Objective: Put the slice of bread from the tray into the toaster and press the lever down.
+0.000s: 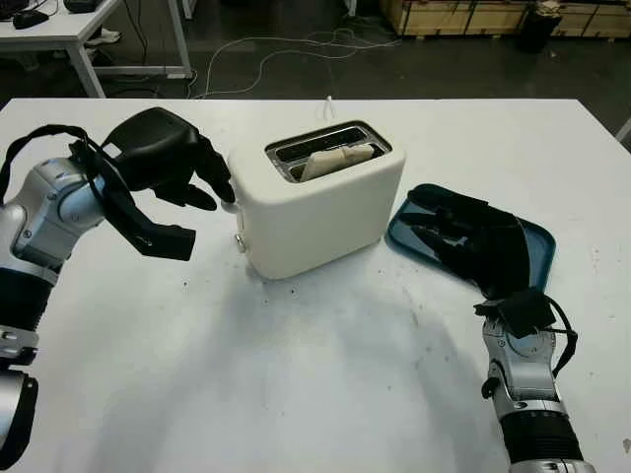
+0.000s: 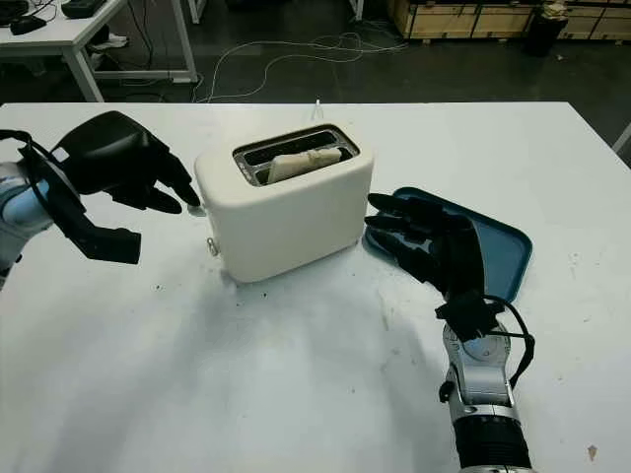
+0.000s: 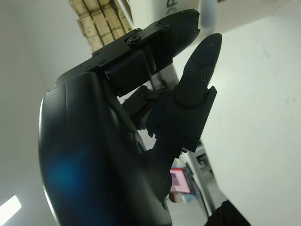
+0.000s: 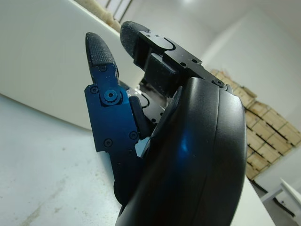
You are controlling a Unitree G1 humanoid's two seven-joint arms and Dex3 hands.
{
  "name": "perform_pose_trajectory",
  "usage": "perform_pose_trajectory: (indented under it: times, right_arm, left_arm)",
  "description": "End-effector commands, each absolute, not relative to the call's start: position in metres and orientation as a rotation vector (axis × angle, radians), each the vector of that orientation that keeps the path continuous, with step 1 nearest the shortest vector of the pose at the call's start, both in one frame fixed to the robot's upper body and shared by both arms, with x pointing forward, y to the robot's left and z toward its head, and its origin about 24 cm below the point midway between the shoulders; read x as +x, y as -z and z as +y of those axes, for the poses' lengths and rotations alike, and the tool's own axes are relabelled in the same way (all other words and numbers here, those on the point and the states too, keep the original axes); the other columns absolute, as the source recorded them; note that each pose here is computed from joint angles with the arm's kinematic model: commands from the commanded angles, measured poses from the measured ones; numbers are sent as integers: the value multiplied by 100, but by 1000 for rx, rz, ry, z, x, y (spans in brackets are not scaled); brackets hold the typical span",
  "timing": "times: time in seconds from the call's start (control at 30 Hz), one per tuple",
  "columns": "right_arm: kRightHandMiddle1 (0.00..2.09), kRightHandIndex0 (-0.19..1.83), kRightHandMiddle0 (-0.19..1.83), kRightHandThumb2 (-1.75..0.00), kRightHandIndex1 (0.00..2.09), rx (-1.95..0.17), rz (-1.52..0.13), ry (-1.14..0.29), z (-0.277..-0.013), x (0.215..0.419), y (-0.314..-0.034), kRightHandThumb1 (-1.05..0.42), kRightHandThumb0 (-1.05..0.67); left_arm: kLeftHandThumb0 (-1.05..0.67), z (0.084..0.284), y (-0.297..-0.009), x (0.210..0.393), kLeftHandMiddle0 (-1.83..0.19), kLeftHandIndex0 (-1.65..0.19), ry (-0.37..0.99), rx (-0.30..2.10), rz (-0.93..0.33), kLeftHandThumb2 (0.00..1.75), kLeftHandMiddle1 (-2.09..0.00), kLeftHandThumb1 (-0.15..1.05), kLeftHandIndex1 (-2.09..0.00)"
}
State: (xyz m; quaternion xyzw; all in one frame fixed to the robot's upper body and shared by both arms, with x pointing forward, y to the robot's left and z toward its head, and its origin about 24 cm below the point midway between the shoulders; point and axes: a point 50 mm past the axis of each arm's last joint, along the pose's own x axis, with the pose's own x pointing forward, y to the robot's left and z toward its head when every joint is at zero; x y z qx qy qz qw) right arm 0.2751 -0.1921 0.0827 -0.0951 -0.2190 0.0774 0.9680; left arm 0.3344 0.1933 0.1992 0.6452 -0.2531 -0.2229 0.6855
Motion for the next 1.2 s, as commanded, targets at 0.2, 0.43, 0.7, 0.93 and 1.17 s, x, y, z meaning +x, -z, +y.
perform_pose_trajectory:
  times: [0.2,0.43,0.7,0.93,1.17]
  right_arm:
    - [0,107,96,0,8,-199,-449,-145,-195,275,-84,-91,-40]
    - [0,107,96,0,9,-199,-440,-146,-195,274,-83,-91,-41]
    - [0,107,96,0,9,-204,-446,-147,-193,274,-82,-91,-41]
    - [0,106,96,0,8,-195,-442,-153,-193,274,-82,-91,-41]
    - [0,107,95,0,8,-207,-454,-150,-193,274,-82,-90,-40]
  left_arm:
    - [-36,189,-189,333,-105,-137,517,1410,-547,0,-124,78,-1]
    - [-32,188,-189,335,-106,-136,489,1425,-559,0,-130,76,0]
    - [-34,193,-197,339,-105,-135,441,1464,-573,0,-123,77,0]
    - [-35,195,-200,340,-111,-136,423,1495,-570,0,-94,81,0]
    - [-34,195,-198,341,-114,-135,435,1479,-558,0,-91,81,0]
